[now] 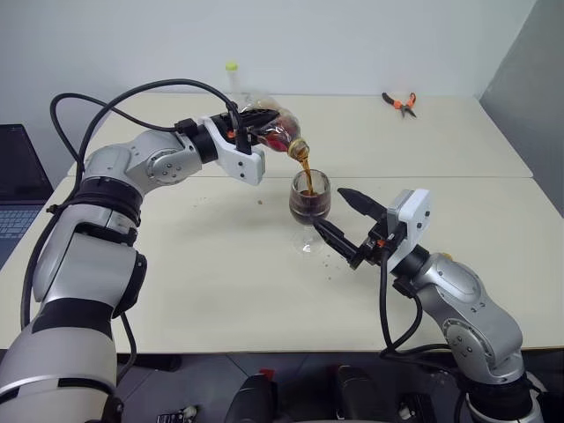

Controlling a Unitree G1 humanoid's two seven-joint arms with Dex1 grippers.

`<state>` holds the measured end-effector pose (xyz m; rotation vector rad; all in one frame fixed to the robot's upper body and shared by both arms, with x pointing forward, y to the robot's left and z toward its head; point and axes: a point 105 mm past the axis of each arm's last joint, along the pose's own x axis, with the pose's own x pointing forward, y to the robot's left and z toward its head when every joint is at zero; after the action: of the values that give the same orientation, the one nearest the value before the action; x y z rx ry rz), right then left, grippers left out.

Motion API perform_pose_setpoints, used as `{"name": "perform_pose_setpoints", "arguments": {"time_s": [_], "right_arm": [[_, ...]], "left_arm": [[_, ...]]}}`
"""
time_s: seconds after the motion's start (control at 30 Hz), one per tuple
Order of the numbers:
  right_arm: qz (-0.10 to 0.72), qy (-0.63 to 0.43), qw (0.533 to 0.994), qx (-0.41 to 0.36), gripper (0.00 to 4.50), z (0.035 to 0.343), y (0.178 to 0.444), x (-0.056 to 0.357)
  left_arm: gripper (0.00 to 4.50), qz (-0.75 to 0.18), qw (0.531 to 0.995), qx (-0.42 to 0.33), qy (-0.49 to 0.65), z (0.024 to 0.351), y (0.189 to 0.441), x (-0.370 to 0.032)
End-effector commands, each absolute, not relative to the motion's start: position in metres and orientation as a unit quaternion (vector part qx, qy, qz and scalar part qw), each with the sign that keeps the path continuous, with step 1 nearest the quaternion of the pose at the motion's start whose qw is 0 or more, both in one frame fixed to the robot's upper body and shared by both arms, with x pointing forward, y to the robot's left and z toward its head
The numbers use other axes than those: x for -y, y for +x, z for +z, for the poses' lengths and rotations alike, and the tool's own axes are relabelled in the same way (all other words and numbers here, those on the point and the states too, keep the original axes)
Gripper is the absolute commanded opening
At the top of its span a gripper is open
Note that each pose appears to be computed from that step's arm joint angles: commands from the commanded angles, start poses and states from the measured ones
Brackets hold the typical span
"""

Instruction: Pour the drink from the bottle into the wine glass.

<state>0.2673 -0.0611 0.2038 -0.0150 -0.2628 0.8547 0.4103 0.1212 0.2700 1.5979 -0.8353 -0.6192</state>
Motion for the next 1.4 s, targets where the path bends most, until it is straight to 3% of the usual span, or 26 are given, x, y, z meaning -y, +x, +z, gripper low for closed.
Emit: {"name": "perform_pose_setpoints", "arguments": {"time_s": [0.03,0.97,1.4], "right_arm": [[0.421,-0.005,0.895,0.149,3.81,0.215,0.259,0.060],[0.423,-0.004,0.894,0.148,3.81,0.214,0.257,0.059],[0.427,-0.004,0.892,0.147,3.81,0.213,0.258,0.057]], "left_arm": [[0.74,-0.240,0.577,0.382,0.681,0.292,0.409,-0.120],[0.74,-0.243,0.577,0.385,0.678,0.290,0.410,-0.114],[0.74,-0.265,0.605,0.399,0.637,0.286,0.404,-0.103]]}}
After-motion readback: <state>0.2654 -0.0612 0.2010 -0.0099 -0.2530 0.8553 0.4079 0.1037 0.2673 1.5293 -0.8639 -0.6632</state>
